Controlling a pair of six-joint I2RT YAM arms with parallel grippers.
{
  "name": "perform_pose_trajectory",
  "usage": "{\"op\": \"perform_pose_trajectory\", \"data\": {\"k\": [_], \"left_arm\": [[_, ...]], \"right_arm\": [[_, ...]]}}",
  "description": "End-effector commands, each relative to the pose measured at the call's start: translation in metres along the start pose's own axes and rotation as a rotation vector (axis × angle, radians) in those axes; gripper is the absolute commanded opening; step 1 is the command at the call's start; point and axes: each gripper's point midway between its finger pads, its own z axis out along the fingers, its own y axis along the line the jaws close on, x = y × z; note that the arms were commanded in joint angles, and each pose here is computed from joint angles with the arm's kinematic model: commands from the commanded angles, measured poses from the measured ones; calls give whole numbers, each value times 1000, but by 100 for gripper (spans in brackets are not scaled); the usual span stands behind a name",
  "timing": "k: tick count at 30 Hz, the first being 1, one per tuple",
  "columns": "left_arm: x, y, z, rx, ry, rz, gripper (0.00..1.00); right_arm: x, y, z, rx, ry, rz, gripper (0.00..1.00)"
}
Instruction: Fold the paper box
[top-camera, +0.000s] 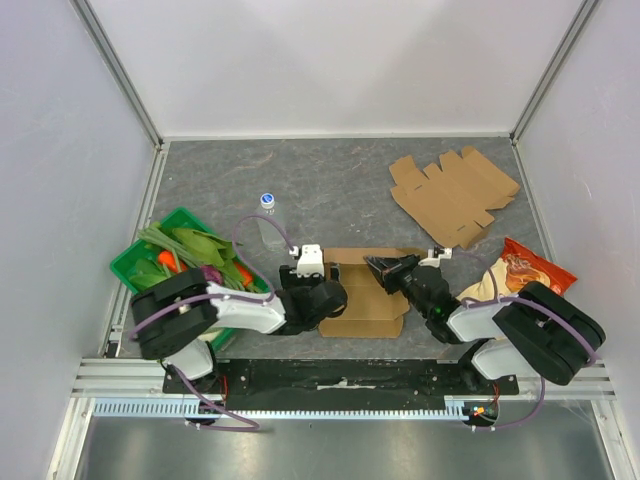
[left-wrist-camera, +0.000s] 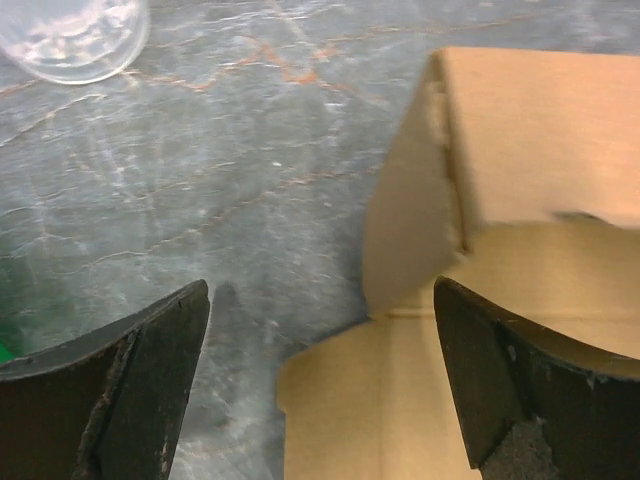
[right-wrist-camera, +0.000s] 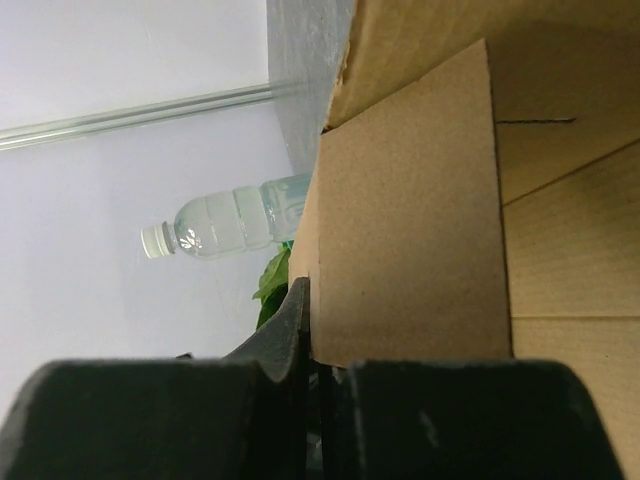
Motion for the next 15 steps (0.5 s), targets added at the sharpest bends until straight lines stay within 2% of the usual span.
{"op": "perform_pose_trajectory", "data": {"k": [1,2,3,5,6,8,9,11,15], "left_arm": [[-36,-41,-32,275,-7,-56,99],[-51,-45,-46,344,-17,-95,100],[-42,-49,-57,426,35,-80,100],[-46,-48,-76,513,64,-65,100],[-61,-49,-95,595,64,-103,100],[-63,-44,-108,657,111,-93,100],[-76,-42,-115,713,133,-127,100],[-78,-33,-114,711,203,-169,100],[-104,-14,-94,653,197,-244,99]], "right_arm": [[0,-3,6,23,30,-76,6],[2,0,6,10,38,-85,8],[3,3,8,2,44,-108,9],[8,4,9,6,75,-135,12],[10,9,10,-8,83,-150,12],[15,9,11,-6,110,-206,13],[17,17,13,-22,117,-226,13],[22,17,14,-22,145,-267,15],[27,17,21,-28,168,-287,15]]}}
